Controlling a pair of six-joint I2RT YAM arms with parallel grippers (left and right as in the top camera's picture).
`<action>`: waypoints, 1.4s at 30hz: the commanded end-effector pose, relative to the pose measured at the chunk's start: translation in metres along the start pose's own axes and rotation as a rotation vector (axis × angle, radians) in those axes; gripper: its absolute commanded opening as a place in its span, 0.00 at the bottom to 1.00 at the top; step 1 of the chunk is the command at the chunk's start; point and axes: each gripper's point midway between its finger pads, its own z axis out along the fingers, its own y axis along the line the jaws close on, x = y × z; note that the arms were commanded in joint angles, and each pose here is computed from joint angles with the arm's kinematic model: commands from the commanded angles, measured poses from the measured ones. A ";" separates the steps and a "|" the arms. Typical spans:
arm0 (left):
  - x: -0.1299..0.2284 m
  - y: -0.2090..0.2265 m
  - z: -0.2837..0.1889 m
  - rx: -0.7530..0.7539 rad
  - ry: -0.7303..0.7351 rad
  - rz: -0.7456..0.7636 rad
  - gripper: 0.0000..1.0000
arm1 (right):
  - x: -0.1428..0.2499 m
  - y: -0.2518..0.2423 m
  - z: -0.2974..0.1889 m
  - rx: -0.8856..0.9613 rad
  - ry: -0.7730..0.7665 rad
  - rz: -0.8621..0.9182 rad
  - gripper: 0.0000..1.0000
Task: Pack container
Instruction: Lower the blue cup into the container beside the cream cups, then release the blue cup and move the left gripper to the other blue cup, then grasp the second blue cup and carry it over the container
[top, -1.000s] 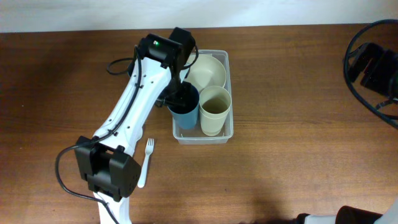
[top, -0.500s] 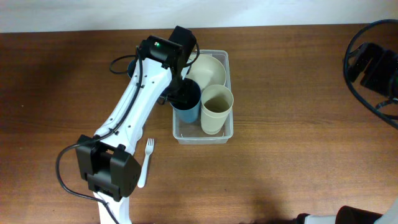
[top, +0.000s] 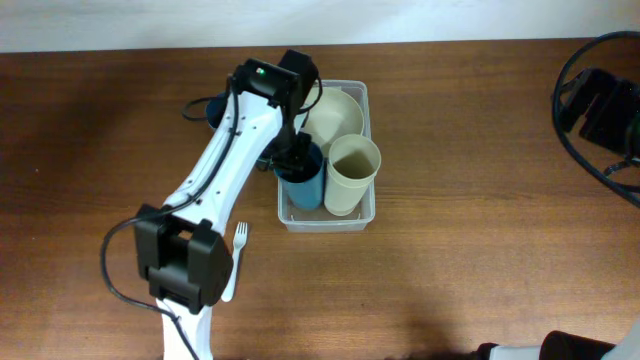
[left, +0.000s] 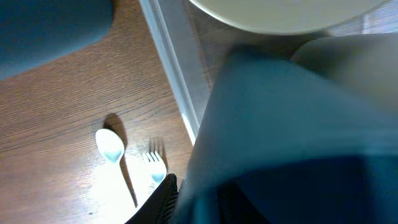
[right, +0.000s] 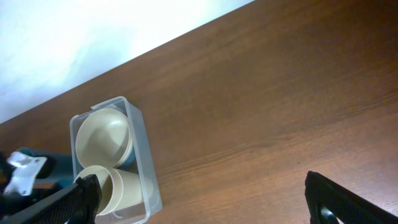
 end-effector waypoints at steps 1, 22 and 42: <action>-0.004 -0.004 0.005 0.011 -0.001 -0.001 0.24 | -0.003 -0.002 -0.002 0.005 -0.012 -0.003 0.99; -0.019 0.076 -0.152 -0.029 -0.384 -0.171 0.67 | -0.003 -0.002 -0.002 0.005 -0.012 -0.003 0.99; -0.056 0.155 -0.029 0.024 -0.327 -0.375 0.67 | -0.003 -0.002 -0.002 0.005 -0.012 -0.003 0.99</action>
